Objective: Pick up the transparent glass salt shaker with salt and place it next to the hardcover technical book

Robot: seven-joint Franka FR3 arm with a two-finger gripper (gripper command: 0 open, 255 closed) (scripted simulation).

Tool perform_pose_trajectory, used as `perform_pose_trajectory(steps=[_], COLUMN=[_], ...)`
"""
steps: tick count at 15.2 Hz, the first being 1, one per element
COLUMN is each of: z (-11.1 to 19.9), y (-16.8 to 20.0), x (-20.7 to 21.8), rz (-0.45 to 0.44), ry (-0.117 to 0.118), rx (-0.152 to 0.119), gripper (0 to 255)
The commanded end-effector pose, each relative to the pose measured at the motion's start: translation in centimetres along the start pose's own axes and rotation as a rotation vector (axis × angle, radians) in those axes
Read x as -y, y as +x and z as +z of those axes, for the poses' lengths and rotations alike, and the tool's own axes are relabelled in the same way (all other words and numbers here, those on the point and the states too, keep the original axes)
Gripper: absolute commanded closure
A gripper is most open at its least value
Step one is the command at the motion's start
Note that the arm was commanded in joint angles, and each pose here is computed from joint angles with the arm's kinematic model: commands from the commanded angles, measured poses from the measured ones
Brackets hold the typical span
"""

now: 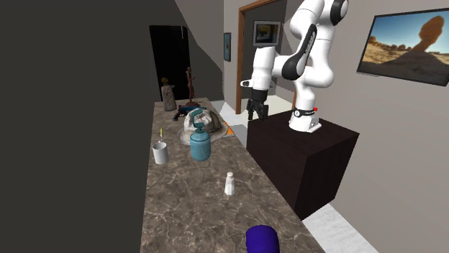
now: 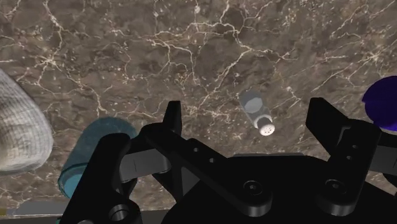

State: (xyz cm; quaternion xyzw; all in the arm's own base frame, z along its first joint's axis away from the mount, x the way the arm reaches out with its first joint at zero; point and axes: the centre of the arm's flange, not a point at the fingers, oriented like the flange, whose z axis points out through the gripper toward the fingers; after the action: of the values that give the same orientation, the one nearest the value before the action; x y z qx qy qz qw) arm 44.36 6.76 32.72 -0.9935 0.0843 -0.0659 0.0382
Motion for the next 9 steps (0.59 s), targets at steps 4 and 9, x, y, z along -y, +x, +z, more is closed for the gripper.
perform_pose_trajectory(steps=[4,9], z=[5.7,11.2], y=[2.4,5.0], x=[1.8,3.7], rz=[-0.003,-0.006], ry=[0.010,0.019], rx=[-0.033,-0.063], gripper=[0,0])
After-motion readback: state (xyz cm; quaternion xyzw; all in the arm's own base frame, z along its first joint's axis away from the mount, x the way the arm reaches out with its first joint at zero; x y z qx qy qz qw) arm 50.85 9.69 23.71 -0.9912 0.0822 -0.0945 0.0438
